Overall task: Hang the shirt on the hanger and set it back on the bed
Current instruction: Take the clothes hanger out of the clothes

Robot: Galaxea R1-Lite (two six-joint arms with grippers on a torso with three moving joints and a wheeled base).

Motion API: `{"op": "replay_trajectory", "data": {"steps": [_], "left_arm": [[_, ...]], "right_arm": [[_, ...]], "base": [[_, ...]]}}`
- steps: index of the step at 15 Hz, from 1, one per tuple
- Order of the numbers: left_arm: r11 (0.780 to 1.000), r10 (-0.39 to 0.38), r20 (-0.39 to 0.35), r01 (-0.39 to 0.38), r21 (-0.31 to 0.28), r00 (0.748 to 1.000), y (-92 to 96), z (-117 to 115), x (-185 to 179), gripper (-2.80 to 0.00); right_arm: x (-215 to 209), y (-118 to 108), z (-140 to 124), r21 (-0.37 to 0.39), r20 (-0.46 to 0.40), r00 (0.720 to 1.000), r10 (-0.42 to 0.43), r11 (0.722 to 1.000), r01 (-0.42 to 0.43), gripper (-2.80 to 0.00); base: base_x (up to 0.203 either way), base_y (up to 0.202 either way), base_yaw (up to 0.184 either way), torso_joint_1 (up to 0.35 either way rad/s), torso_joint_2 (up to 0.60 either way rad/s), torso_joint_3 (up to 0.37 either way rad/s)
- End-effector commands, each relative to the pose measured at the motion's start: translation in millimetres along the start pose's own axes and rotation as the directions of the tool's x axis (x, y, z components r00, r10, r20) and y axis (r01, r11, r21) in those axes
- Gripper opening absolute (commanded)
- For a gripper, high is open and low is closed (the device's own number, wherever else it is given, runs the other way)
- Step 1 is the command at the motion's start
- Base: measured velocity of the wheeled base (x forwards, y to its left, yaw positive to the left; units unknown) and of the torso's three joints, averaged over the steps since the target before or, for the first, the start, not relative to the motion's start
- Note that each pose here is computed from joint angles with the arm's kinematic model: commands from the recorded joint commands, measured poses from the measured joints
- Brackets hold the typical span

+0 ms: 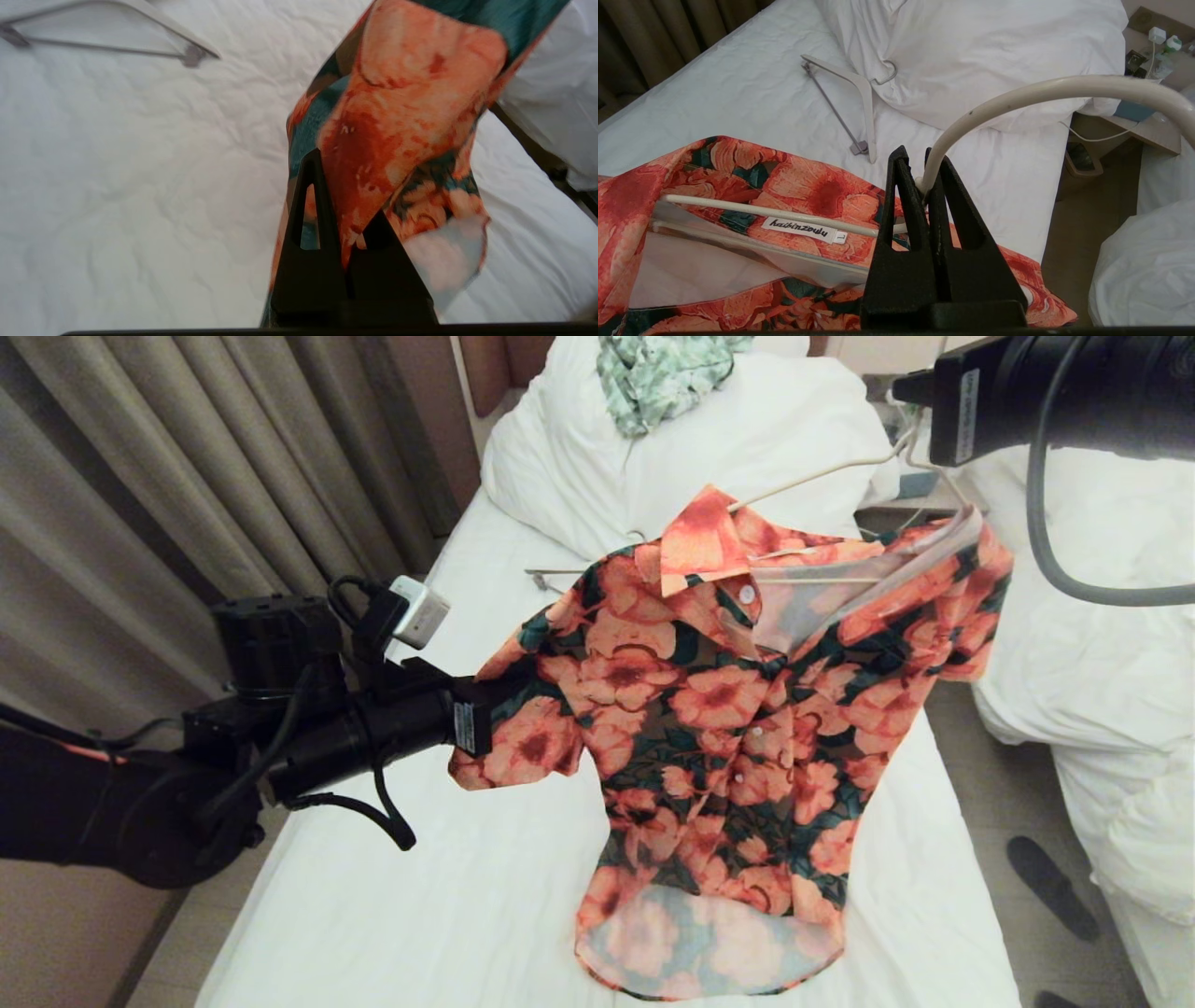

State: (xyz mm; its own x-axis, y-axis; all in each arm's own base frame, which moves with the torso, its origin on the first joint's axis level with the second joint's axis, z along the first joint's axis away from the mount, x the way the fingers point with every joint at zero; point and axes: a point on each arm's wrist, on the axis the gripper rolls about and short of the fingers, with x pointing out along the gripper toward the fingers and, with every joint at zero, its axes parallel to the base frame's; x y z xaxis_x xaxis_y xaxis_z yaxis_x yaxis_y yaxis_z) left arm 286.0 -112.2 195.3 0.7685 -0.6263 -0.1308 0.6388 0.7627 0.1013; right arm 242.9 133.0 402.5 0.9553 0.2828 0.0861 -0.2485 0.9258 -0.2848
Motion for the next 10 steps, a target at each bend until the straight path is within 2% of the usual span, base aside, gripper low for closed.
{"op": "replay_trajectory", "data": {"steps": [1,3,5,6,8,10], "left_arm": [[1.0,0.008,0.044,-0.009,0.014,0.999,-2.9,9.1,-4.7,0.0],[1.0,0.008,0.053,-0.009,0.016,0.999,-2.3,10.2,-7.7,0.0],[0.999,0.035,0.057,-0.036,0.013,0.998,12.4,9.5,-12.3,0.0],[0.999,0.035,0.083,-0.037,0.022,0.996,16.9,15.1,-19.0,0.0],[0.995,0.087,0.14,-0.092,0.027,0.986,37.8,28.7,-40.2,0.0],[0.989,0.148,0.153,-0.15,-0.001,0.977,59.6,31.6,-47.4,0.0]], "right_arm": [[0.6,1.0,-0.9,-0.002,-0.004,1.0,0.002,1.0,-0.002,-2.8],[1.9,1.3,-1.9,-0.004,-0.006,1.0,0.002,1.0,-0.002,-2.8],[2.5,1.0,-2.1,-0.004,-0.007,1.0,-0.003,1.0,0.003,-2.8],[4.1,0.3,-3.4,-0.005,-0.01,1.0,-0.008,1.0,0.008,-2.8],[6.4,-0.8,-4.6,-0.007,-0.013,1.0,-0.013,1.0,0.013,-2.8],[7.5,-1.1,-5.4,-0.008,-0.015,1.0,-0.015,1.0,0.015,-2.8]], "base": [[0.0,0.0,0.0,0.0,0.0,0.0],[0.0,0.0,0.0,0.0,0.0,0.0],[0.0,0.0,0.0,0.0,0.0,0.0],[0.0,0.0,0.0,0.0,0.0,0.0],[0.0,0.0,0.0,0.0,0.0,0.0],[0.0,0.0,0.0,0.0,0.0,0.0]]}}
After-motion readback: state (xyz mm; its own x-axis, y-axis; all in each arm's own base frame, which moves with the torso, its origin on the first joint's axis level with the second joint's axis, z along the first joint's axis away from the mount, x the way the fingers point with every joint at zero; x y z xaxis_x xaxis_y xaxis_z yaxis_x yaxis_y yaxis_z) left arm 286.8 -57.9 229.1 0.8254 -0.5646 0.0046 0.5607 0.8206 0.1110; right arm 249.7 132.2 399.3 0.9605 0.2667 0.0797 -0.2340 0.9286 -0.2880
